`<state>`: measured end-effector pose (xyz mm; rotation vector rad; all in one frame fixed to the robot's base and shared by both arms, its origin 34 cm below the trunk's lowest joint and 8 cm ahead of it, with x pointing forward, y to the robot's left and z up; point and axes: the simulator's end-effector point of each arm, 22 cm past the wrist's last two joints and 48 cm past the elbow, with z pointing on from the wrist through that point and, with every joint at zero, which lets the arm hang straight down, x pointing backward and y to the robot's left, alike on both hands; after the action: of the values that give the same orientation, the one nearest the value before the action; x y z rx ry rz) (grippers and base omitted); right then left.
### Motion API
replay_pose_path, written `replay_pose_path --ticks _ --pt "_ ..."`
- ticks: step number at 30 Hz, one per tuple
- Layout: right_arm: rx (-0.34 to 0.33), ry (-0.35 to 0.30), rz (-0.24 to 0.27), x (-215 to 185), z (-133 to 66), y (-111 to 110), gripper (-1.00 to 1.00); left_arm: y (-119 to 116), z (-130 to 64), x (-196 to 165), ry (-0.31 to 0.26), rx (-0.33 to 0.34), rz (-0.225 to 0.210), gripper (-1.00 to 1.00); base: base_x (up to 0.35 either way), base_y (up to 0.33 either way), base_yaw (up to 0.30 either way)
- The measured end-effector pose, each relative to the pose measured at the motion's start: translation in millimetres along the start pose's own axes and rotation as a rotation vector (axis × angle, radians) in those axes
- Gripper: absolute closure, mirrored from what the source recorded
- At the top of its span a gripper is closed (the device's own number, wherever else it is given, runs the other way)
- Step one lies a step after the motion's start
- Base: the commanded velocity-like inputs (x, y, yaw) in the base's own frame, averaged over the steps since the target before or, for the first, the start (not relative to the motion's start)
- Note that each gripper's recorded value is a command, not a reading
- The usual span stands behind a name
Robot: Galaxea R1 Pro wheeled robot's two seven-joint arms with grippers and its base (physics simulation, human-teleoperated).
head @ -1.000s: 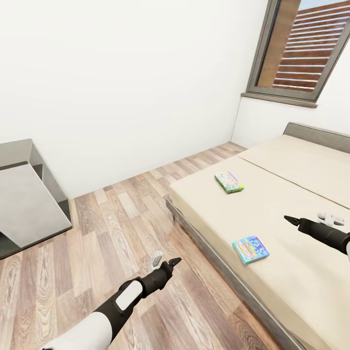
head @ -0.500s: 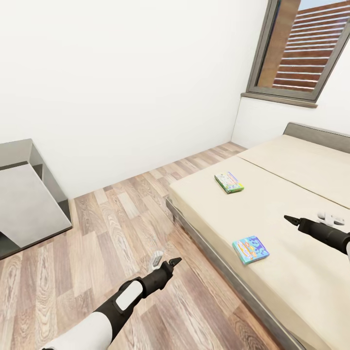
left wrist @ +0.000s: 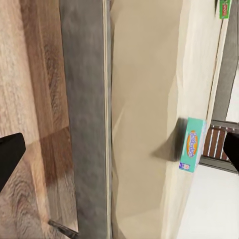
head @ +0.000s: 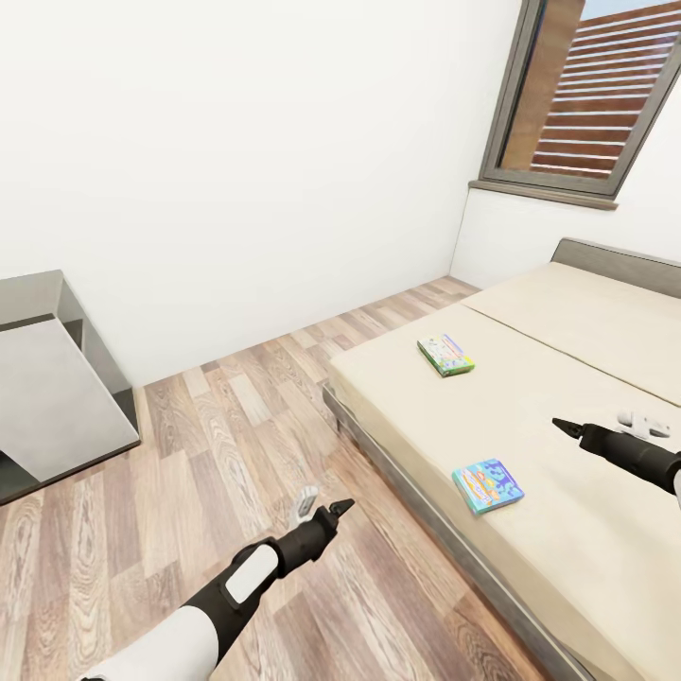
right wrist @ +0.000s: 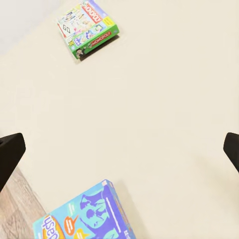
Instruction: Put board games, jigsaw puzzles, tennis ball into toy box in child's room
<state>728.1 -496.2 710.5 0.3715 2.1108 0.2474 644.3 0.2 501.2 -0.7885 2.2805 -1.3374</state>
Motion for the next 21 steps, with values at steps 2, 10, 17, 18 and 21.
replay_pose_path --ticks 2,10,17,18,21 --pt "0.0 0.0 0.0 0 -0.1 0 -1.0 -3 0.4 0 0.002 0.007 0.011 -1.0 0.0 0.0 0.0" --pt "0.0 0.0 -0.001 -1 -0.5 0 -1.0 -10 1.6 7 0.032 0.017 0.094 -1.0 0.0 0.0 0.0" --pt "0.0 0.002 -0.001 0 -0.3 1 -1.0 -13 2.0 10 0.041 0.023 0.098 -1.0 0.0 0.0 0.0" --pt "0.0 0.002 -0.001 0 -0.3 1 -1.0 -13 2.0 10 0.041 0.023 0.097 -1.0 0.0 0.0 0.0" --pt "0.0 0.002 -0.001 -1 -0.3 1 -1.0 -14 1.9 10 0.04 0.03 0.081 -1.0 0.0 0.0 0.0"
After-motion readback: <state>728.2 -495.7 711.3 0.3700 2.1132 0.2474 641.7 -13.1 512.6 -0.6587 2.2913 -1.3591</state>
